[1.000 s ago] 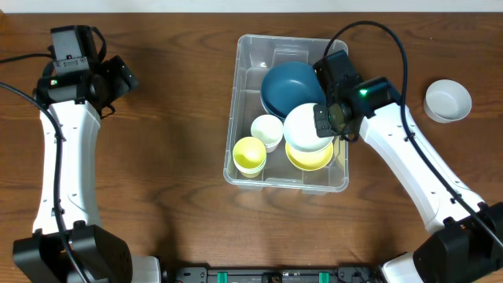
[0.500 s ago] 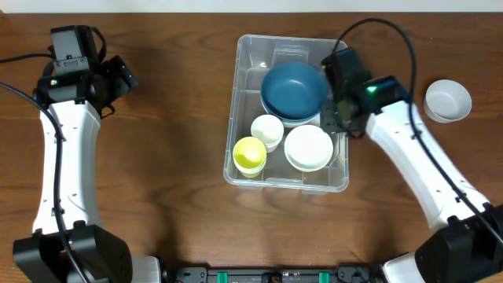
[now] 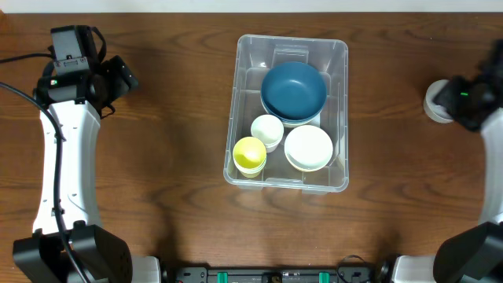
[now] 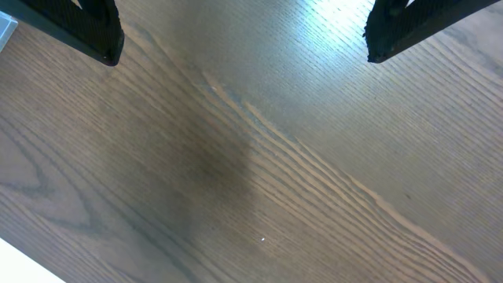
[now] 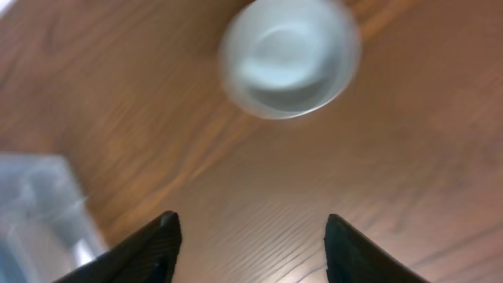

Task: Pack container
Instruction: 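Move right gripper to the light blue bowl and grasp its rim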

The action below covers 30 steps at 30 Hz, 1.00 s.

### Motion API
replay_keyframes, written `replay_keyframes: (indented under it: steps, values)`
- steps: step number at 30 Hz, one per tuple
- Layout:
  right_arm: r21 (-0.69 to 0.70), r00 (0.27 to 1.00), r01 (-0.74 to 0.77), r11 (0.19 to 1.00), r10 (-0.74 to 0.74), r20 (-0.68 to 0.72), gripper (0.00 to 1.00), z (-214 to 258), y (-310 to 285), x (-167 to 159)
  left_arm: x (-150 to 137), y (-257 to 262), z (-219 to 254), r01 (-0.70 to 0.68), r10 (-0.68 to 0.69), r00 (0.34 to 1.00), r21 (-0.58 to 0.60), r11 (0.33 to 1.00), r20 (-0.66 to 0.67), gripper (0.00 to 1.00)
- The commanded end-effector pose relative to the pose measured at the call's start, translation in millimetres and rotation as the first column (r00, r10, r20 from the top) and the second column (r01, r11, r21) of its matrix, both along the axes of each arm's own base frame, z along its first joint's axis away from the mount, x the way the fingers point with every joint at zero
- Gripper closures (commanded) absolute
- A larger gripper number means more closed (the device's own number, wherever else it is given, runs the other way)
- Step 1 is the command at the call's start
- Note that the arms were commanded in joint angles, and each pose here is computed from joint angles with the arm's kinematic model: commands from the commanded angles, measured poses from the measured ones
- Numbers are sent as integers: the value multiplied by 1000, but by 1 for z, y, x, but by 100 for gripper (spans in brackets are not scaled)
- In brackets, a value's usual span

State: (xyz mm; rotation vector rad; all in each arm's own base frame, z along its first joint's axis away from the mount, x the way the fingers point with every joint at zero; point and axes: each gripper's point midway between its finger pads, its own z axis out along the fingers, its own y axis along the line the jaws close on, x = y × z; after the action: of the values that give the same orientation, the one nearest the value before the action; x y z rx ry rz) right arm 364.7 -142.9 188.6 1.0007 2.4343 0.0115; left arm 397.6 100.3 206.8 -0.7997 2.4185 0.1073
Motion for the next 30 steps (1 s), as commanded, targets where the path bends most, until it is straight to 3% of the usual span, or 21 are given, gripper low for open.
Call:
replay_keyframes:
  steps: [1, 4, 12, 20, 30]
  values:
    - [57, 987, 158, 986, -159, 15, 34, -9, -37, -19, -1, 3, 6, -9, 9, 1000, 14, 1000, 12, 2]
    - [117, 966, 256, 960, -259, 17, 21, -25, -58, -34, -1, 3, 6, -9, 9, 1000, 14, 1000, 12, 2]
    - [185, 935, 309, 933, -333, 118, 7, -84, -79, -40, -1, 3, 6, -9, 9, 1000, 14, 1000, 12, 2]
    - [146, 930, 259, 955, -287, 227, 12, -105, -84, -27, -1, 3, 6, -9, 9, 1000, 14, 1000, 12, 2]
    - [168, 933, 251, 953, -284, 218, 22, -126, -82, -13, -1, 3, 6, -9, 9, 1000, 14, 1000, 12, 2]
